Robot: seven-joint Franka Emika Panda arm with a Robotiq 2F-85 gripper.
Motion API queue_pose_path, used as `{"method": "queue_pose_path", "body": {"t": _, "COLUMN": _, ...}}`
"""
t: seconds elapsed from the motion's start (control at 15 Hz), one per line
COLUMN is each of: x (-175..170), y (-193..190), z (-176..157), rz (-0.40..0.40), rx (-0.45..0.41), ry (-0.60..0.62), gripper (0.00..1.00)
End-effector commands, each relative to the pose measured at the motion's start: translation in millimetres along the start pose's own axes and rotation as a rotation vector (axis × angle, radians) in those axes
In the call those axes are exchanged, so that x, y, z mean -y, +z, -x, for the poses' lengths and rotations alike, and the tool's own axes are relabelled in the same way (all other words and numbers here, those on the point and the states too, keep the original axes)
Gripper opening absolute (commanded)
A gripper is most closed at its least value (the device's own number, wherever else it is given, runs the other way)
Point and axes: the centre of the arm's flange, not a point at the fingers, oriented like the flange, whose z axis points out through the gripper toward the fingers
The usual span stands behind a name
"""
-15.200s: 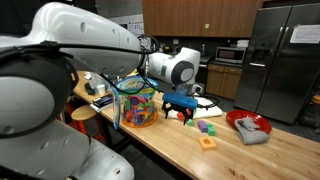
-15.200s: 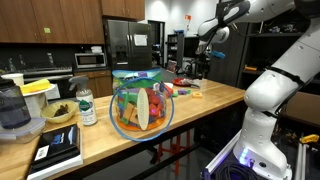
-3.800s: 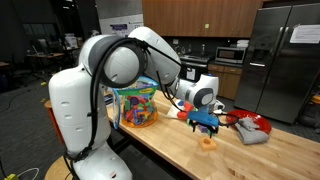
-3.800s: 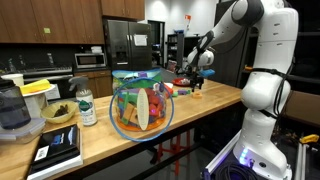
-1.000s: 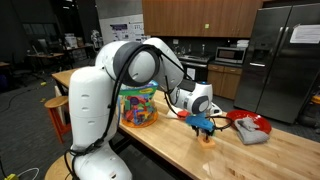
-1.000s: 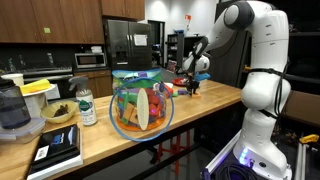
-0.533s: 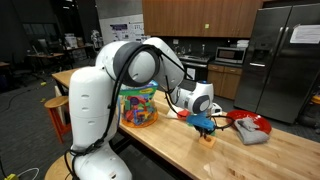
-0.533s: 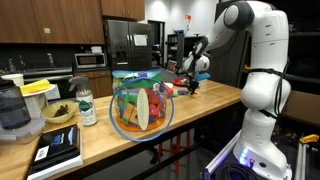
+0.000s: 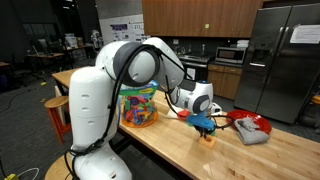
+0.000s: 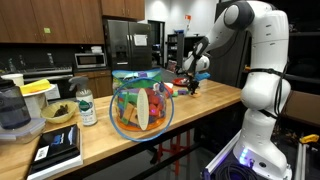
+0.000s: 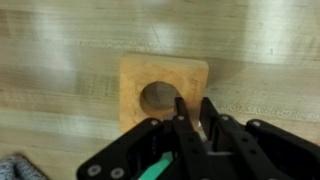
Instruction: Put the light orange block with a hole at the center into the plastic bag with blocks in it
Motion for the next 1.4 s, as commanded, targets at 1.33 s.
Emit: {"method": "queue_pose_path", "body": {"t": 1.33, "x": 27, "y": -177, "z": -18, "rz": 0.101, "rx": -0.139, "ry": -0.257, "gripper": 0.05}}
